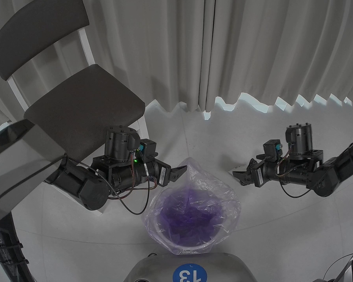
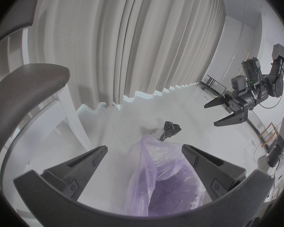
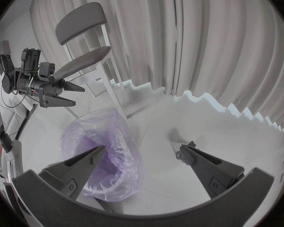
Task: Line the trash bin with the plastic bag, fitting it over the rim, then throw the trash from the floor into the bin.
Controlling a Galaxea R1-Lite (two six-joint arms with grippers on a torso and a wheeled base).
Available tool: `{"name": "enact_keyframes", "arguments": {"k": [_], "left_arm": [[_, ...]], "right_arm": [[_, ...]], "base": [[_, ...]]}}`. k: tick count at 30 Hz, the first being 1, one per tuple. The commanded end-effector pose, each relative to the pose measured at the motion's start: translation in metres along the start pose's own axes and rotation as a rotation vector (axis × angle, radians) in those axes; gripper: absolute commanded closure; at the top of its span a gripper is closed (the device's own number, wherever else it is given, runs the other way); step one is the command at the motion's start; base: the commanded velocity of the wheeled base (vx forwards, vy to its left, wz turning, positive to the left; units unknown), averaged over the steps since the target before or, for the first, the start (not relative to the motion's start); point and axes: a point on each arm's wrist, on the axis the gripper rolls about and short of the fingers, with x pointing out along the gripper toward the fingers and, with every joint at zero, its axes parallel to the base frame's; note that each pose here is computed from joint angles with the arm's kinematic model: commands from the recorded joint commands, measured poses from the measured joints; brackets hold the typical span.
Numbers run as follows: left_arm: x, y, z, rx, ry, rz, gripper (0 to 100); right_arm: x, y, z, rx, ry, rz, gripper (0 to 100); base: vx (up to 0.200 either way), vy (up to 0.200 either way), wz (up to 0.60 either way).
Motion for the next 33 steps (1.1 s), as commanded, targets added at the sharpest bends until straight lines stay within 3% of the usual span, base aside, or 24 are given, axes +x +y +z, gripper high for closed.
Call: {"name": "enact_keyframes", "arguments": {"k": [1, 5, 11, 20, 33], "left_arm": [[0.022, 0.003, -0.017, -0.003, 0.058, -0.002, 0], [0.031, 0.007, -0.029, 0.019, 0.091, 0.003, 0], [0.027, 0.032, -0.045, 0.065, 0.17, 0.021, 0], [0.027, 0.042, -0.051, 0.052, 0.183, 0.036, 0], [0.066, 0.072, -0.062, 0.038, 0.161, 0.089, 0]], "right_arm": [[0.055, 0.006, -0.023, 0.002, 0.078, 0.045, 0], [0.074, 0.006, -0.023, 0.0, 0.088, 0.052, 0], [0.085, 0.002, -0.026, 0.008, 0.11, 0.05, 0], [0.104, -0.003, -0.038, 0.016, 0.135, 0.046, 0], [0.133, -0.027, -0.046, 0.043, 0.136, 0.008, 0]], "base": [[0.0, 0.0, 0.0], [0.0, 0.0, 0.0], [0.0, 0.0, 0.0], [0.0, 0.0, 0.0], [0.0, 0.0, 0.0]]}}
